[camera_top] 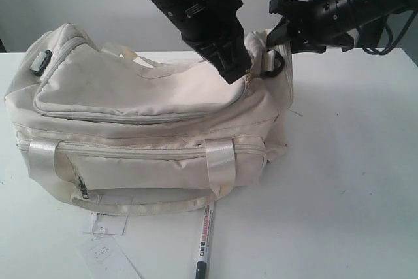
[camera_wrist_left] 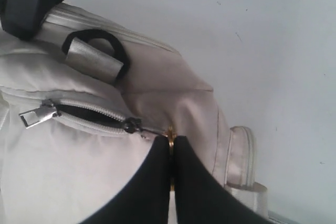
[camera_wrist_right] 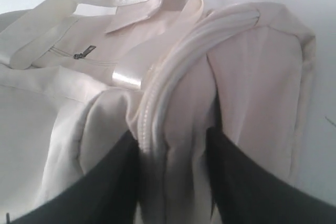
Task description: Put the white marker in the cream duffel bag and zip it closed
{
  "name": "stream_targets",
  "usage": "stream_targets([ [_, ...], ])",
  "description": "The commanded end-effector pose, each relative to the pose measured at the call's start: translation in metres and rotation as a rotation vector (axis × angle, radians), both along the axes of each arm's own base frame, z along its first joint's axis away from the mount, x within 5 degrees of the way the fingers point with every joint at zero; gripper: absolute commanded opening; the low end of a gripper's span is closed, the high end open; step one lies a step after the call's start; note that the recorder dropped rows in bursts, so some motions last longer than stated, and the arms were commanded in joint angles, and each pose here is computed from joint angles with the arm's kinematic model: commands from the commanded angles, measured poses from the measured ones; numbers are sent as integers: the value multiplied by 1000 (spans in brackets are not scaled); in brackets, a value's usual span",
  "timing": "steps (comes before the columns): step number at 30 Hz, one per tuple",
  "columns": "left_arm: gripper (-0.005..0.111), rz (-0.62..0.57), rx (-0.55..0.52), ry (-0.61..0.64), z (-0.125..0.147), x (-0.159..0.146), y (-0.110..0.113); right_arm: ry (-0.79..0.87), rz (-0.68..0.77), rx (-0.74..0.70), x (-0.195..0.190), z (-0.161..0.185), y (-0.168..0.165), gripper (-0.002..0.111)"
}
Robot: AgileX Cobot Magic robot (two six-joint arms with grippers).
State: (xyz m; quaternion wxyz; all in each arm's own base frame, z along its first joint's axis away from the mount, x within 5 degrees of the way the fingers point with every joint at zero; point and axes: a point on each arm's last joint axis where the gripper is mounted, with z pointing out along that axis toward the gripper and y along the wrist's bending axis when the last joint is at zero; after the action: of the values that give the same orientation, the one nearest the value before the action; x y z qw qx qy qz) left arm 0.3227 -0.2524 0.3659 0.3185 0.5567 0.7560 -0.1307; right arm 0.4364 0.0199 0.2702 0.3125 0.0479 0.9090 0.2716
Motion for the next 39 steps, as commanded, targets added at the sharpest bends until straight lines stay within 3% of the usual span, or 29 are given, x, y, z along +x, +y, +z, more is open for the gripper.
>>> stream_targets([
  [1,0,22,-48,10,0,-2,-6,-78,-7,-37,-4,25,-10,55],
  [8,0,122,-62,62,-1,0,-4,-150,87,-36,-23,73,1,55],
  [16,0,178,-87,102,-1,0,-4,-58,262,-79,-31,60,33,55],
  [32,0,224,-89,151,-2,-2,-3,-24,239,-144,-13,28,53,55],
  [37,0,224,-91,152,-2,-2,-3,-6,216,-132,-8,17,56,47],
  [39,0,224,-91,152,-2,-2,-3,-17,202,-129,-6,18,56,37],
])
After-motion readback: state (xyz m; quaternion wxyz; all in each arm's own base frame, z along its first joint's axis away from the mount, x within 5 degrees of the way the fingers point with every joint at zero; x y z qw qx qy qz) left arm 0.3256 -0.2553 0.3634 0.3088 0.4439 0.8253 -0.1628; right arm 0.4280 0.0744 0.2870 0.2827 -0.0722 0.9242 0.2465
